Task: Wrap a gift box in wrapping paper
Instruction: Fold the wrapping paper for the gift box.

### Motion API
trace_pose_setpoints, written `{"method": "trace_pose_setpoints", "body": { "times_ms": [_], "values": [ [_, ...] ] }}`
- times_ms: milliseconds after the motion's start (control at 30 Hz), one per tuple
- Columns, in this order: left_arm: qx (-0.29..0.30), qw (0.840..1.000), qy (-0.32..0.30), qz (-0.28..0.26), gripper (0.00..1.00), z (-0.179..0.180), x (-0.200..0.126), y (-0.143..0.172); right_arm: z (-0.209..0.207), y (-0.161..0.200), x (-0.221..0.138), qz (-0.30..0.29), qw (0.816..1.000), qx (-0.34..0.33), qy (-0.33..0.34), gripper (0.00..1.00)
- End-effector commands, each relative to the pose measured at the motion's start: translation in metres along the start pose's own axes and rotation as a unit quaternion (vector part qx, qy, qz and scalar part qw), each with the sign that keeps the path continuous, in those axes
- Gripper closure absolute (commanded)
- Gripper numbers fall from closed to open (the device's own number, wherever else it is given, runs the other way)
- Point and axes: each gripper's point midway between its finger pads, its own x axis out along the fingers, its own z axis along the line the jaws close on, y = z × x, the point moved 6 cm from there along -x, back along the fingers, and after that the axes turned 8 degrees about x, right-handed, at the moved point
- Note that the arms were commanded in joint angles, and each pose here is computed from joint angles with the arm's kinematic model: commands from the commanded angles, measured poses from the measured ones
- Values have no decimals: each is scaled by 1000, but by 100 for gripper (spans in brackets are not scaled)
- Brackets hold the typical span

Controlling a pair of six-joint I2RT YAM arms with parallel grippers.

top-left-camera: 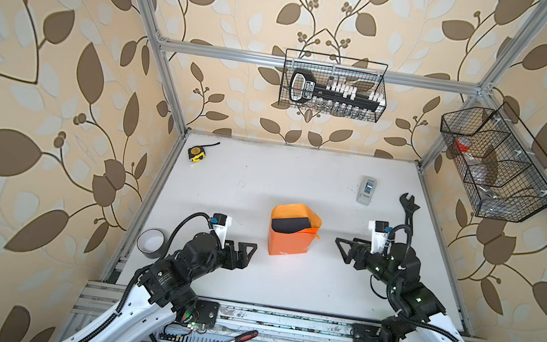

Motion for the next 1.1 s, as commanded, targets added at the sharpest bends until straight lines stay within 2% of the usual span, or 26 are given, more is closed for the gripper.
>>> {"method": "trace_pose_setpoints", "body": {
  "times_ms": [0,67,267,467,700,800,933,1067],
  "values": [
    [10,997,60,-38,1,-20,4,-17,28,11,11,12,995,-96,-9,8],
    [16,997,63,-36,1,-24,10,-20,40,16,19,4,992,-129,-9,7],
    [44,994,77,-57,1,-43,32,-29,57,2,45,-24,988,-153,-22,5],
    [77,992,78,-53,1,-64,54,-27,66,-22,64,-37,987,-147,-50,6],
    [28,992,40,-114,1,-57,58,-40,78,-29,78,-31,983,-147,-106,10],
    [15,990,27,-136,1,-56,57,-46,76,-26,84,-19,983,-149,-106,12],
    [8,992,5,-128,1,-54,62,-48,69,-22,90,-18,986,-147,-83,14],
    [-17,993,-50,-105,1,-41,71,-41,65,-19,94,-24,987,-143,-62,18]
  ]
}}
